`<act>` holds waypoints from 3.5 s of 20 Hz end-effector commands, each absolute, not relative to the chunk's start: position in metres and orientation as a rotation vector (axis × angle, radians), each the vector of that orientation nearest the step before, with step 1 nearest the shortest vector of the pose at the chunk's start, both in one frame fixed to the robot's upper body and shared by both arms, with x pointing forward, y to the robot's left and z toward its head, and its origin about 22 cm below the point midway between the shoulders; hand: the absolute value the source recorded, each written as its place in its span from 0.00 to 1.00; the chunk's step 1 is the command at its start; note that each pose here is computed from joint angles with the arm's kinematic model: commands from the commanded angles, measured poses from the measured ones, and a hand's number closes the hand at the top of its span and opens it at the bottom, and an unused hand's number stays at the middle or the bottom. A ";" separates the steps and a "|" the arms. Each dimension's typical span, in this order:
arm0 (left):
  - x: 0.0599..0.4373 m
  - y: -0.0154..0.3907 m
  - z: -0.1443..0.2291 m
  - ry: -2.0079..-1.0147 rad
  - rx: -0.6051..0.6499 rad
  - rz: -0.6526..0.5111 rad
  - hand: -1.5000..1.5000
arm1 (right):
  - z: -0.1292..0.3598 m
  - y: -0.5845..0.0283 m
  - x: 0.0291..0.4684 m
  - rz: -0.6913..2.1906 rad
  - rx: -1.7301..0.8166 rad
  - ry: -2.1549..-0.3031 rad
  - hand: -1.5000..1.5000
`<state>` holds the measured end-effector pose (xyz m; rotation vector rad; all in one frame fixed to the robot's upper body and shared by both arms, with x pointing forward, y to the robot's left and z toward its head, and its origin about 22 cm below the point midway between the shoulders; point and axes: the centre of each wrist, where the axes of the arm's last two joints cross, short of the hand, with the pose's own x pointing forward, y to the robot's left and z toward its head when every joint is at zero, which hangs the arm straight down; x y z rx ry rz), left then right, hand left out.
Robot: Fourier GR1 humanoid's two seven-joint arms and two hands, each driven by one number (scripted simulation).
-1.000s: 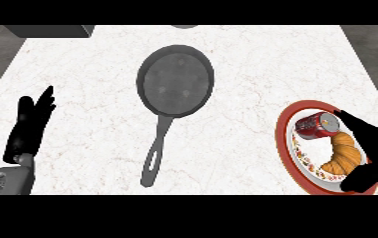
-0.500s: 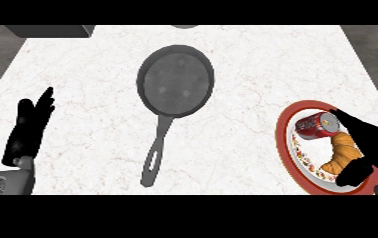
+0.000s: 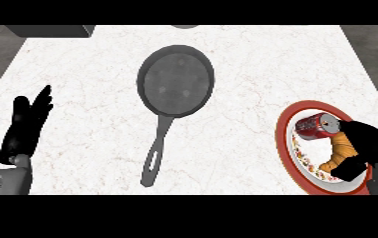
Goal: Pick the croissant from the plate and place it in the pan
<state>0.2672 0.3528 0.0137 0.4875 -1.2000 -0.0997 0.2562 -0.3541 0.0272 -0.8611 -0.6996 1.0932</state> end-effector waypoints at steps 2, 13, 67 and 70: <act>0.267 0.349 -0.012 -1.213 0.494 -0.096 0.50 | 0.025 -0.359 0.266 1.161 -0.976 -0.753 1.00; 0.263 0.339 0.010 -1.206 0.468 -0.120 0.50 | 0.046 -0.313 0.308 1.432 -0.833 -1.000 1.00; 0.303 0.311 0.029 -1.262 0.401 -0.226 0.50 | 0.033 -0.096 0.424 0.797 -0.344 -1.583 0.00; 0.314 0.301 0.036 -1.297 0.391 -0.234 0.50 | 0.041 -0.091 0.428 0.822 -0.295 -1.553 0.00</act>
